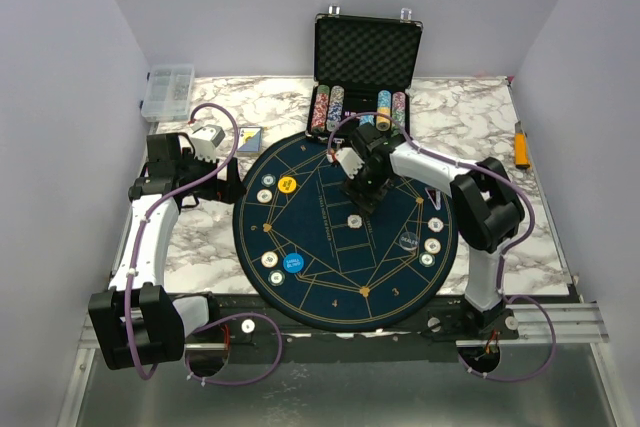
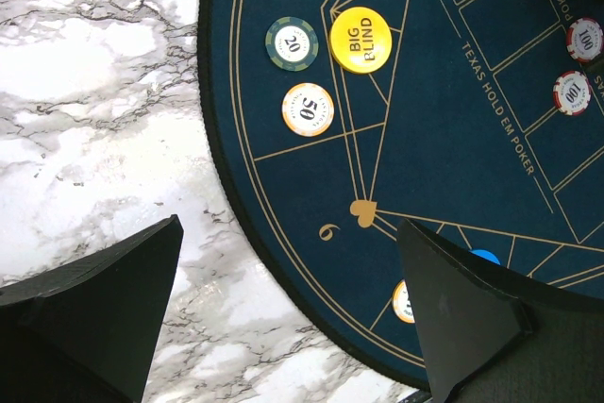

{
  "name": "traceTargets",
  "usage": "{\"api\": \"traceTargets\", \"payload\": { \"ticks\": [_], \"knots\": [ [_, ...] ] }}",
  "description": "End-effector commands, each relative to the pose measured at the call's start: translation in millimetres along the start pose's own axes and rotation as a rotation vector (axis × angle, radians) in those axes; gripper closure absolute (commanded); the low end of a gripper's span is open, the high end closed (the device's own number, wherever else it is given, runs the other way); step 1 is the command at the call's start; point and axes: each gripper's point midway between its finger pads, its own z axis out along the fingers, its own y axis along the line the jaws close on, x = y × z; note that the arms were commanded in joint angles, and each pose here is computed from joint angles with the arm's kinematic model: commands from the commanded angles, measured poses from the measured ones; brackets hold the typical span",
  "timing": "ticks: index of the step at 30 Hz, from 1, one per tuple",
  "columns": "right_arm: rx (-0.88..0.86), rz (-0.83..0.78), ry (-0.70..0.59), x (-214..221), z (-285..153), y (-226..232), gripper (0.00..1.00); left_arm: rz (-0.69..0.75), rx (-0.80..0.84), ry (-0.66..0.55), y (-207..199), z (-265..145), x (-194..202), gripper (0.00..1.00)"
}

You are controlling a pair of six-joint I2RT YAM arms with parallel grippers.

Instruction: Distribute texas hold em gaming equipment

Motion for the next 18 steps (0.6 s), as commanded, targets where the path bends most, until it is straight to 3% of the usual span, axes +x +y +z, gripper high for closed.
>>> {"api": "traceTargets", "payload": {
  "ticks": [1, 5, 11, 18],
  "knots": [
    [-0.038, -0.010, 0.041, 10, 20, 8, 0.31, 0.030, -0.012, -0.027, -1, -5, -10, 0.01],
    [-0.014, -0.016, 0.053, 18, 25, 9, 0.33, 0.029, -0.010, -0.026, -1, -5, -10, 0.02],
    [0.017, -0.051, 0.075, 27, 36, 19, 0.44, 0.025, -0.004, -0.029, -2, -5, -11, 0.02],
    [-0.011, -0.047, 0.066, 21, 30, 24, 0.70, 0.028, -0.007, -0.029, -2, -6, -10, 0.01]
  ]
}}
